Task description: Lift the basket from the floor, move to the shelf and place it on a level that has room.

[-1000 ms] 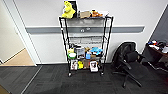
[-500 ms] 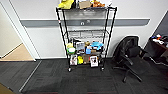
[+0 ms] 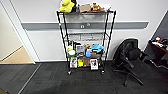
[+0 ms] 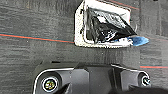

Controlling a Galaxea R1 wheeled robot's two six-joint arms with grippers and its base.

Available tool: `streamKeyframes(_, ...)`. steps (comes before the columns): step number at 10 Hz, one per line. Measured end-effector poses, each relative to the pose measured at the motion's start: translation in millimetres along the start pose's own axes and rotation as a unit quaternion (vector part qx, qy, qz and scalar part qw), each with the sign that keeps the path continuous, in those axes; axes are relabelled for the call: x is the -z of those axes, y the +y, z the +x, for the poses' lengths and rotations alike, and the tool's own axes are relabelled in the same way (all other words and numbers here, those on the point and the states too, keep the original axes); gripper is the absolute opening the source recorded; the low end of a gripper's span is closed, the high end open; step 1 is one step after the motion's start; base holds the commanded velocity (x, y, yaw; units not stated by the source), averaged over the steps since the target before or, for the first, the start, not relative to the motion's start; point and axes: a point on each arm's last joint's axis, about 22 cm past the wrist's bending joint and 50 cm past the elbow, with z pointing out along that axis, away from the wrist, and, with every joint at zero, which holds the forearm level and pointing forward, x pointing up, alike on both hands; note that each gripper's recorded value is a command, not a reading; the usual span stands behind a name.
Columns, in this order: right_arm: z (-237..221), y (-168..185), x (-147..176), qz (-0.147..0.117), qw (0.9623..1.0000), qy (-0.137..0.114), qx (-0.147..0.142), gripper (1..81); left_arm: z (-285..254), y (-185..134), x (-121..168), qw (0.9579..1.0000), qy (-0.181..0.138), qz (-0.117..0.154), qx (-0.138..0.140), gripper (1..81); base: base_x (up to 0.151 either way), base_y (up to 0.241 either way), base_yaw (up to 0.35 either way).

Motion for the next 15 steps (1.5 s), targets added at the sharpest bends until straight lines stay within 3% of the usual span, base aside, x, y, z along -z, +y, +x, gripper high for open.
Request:
streamKeyframes(2,38.1,24.9,-2.3,-0.017,0.9996,0.02,0.009,81.1,46.1,6.6,-5.6,0.9997,0.021,-0.005,-0.011,81.1,0.0,0.0,0.0)
streamKeyframes(5,95.9,57.1,-1.3,-0.033,0.9979,0.052,0.02,81.1,84.3,15.9,-15.7,0.9993,0.025,-0.011,-0.025,81.1,0.0,0.0,0.0)
streamKeyframes(9,127.5,49.7,-10.0,-0.003,0.9973,0.069,0.025,81.1,143.9,25.2,-24.6,0.9981,0.047,-0.017,-0.035,81.1,0.0,0.0,0.0)
streamKeyframes(11,132.9,55.5,-16.9,0.002,0.9977,0.067,0.013,81.1,152.3,24.4,-36.5,0.9989,0.034,-0.017,-0.029,81.1,0.0,0.0,0.0)
streamKeyframes(15,121.9,65.0,-59.1,0.003,0.9992,0.038,-0.009,81.1,129.5,9.2,-85.3,0.9998,-0.01,-0.017,-0.009,81.1,0.0,0.0,0.0)
